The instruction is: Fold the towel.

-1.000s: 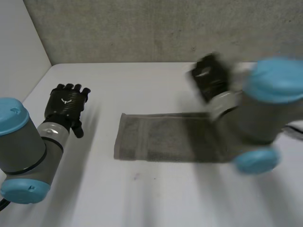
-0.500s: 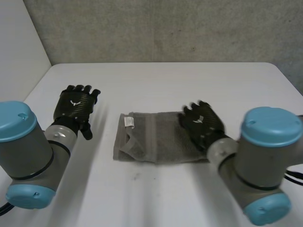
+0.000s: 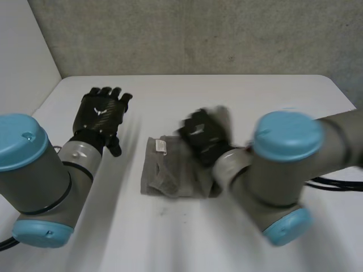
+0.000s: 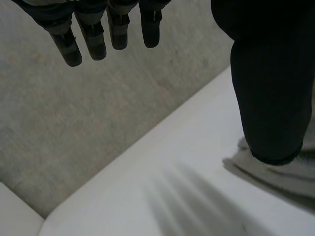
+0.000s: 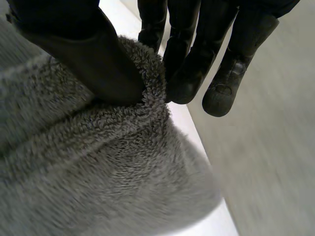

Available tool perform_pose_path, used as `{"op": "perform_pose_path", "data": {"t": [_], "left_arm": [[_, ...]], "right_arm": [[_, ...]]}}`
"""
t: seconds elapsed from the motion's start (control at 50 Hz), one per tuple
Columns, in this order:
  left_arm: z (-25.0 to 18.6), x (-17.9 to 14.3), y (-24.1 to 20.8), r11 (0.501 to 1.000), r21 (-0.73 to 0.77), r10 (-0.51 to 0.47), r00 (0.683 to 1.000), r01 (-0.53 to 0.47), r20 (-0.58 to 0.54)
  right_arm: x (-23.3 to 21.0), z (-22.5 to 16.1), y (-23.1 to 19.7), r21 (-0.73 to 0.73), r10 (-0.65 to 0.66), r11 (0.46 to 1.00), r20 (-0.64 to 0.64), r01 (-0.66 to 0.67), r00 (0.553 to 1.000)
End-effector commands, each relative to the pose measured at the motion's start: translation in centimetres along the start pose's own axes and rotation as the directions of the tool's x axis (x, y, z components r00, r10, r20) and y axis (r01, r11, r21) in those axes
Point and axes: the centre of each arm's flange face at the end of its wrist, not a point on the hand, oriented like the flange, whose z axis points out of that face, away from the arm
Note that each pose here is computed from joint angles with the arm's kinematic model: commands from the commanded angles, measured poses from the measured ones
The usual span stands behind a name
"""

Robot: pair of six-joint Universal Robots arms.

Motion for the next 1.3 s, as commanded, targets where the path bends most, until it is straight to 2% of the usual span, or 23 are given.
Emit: {"op": "perform_pose_path", "data": {"t": [0.02,0.06,0.12,0.14,0.16,0.2,0.22,0.26,0.32,0.36,0.38,0.42,0.48,0.58,0.8,0.92,0.98,1.02,1.04,1.08,1.14,1.18,1.3], "left_arm": [[0.4,0.0,-2.4,0.995,0.075,-0.072,0.997,0.072,0.000],[0.5,-0.1,-2.9,0.990,0.090,-0.106,0.994,0.106,-0.001],[0.8,-0.5,-3.9,0.978,0.119,-0.174,0.985,0.173,0.000],[0.9,-0.6,-4.2,0.971,0.130,-0.203,0.979,0.202,-0.003],[0.9,-0.6,-4.2,0.971,0.130,-0.204,0.979,0.202,-0.003],[1.2,-0.4,-4.3,0.961,0.129,-0.244,0.970,0.244,-0.015],[1.2,-0.4,-4.3,0.961,0.129,-0.244,0.970,0.244,-0.015],[1.4,0.1,-3.7,0.958,0.099,-0.268,0.963,0.270,-0.031],[1.5,0.8,-3.1,0.958,0.070,-0.277,0.960,0.279,-0.044],[1.5,2.2,-1.8,0.957,0.010,-0.290,0.954,0.291,-0.072],[1.5,2.2,-1.8,0.957,0.010,-0.290,0.954,0.291,-0.072],[1.4,3.2,-0.1,0.955,-0.066,-0.294,0.952,0.289,-0.084],[1.3,3.8,0.9,0.953,-0.107,-0.294,0.951,0.284,-0.094],[0.0,7.0,4.1,0.943,-0.234,-0.278,0.948,0.238,-0.154],[-0.1,7.8,6.2,0.934,-0.303,-0.248,0.955,0.192,-0.161],[0.3,6.3,2.1,0.959,-0.202,-0.231,0.961,0.198,-0.154],[0.3,5.0,-1.3,0.967,-0.119,-0.241,0.960,0.225,-0.142],[0.2,3.4,-5.0,0.967,-0.034,-0.254,0.959,0.251,-0.127],[0.2,3.4,-5.1,0.967,-0.033,-0.254,0.959,0.252,-0.127],[-0.1,2.6,-6.9,0.966,-0.001,-0.259,0.959,0.260,-0.119],[-0.7,0.8,-9.9,0.962,0.035,-0.269,0.960,0.273,-0.081],[-1.4,-0.3,-11.6,0.957,0.032,-0.288,0.956,0.290,-0.047],[-2.9,-2.2,-13.9,0.939,0.044,-0.341,0.940,0.341,-0.001]], "right_arm": [[-8.1,-0.4,-2.0,0.150,-0.245,0.965,0.222,0.215,0.944],[-8.4,-0.3,-1.9,0.153,-0.273,0.958,0.218,0.244,0.937],[-7.7,0.0,-2.1,0.147,-0.238,0.966,0.177,0.214,0.955],[-7.1,0.0,-2.3,0.131,-0.179,0.978,0.145,0.160,0.973],[-7.1,0.0,-2.3,0.131,-0.178,0.978,0.144,0.160,0.973],[-4.2,-0.3,-2.7,0.092,0.016,0.996,0.046,-0.020,0.999],[-4.2,-0.3,-2.7,0.092,0.017,0.996,0.046,-0.021,0.999],[-0.1,-0.6,-1.2,0.043,0.220,0.975,-0.061,-0.217,0.974],[1.4,-0.8,-0.5,0.036,0.304,0.953,-0.098,-0.302,0.948],[3.6,-1.2,0.8,0.033,0.443,0.896,-0.154,-0.443,0.883],[3.6,-1.3,0.8,0.033,0.444,0.895,-0.154,-0.444,0.883],[4.5,-1.3,2.3,0.005,0.523,0.848,-0.173,-0.530,0.835],[4.3,-0.9,4.0,-0.053,0.565,0.815,-0.153,-0.577,0.811],[2.4,0.5,6.1,-0.138,0.588,0.789,-0.114,-0.599,0.801],[0.4,2.0,8.3,-0.228,0.586,0.774,-0.094,-0.590,0.805],[2.5,0.9,5.7,-0.168,0.583,0.789,-0.100,-0.591,0.806],[5.6,-0.4,2.8,-0.070,0.566,0.813,-0.135,-0.577,0.813],[9.3,-1.9,0.5,0.026,0.554,0.827,-0.202,-0.561,0.807],[9.4,-1.9,0.5,0.026,0.554,0.827,-0.203,-0.561,0.807],[14.0,-4.1,-0.5,0.088,0.529,0.839,-0.358,-0.536,0.769],[15.6,-5.1,-0.9,0.099,0.513,0.845,-0.429,-0.526,0.743],[17.8,-7.1,-1.8,0.099,0.489,0.848,-0.527,-0.521,0.695],[18.9,-8.4,-1.9,0.063,0.481,0.835,-0.565,-0.546,0.671]]}}
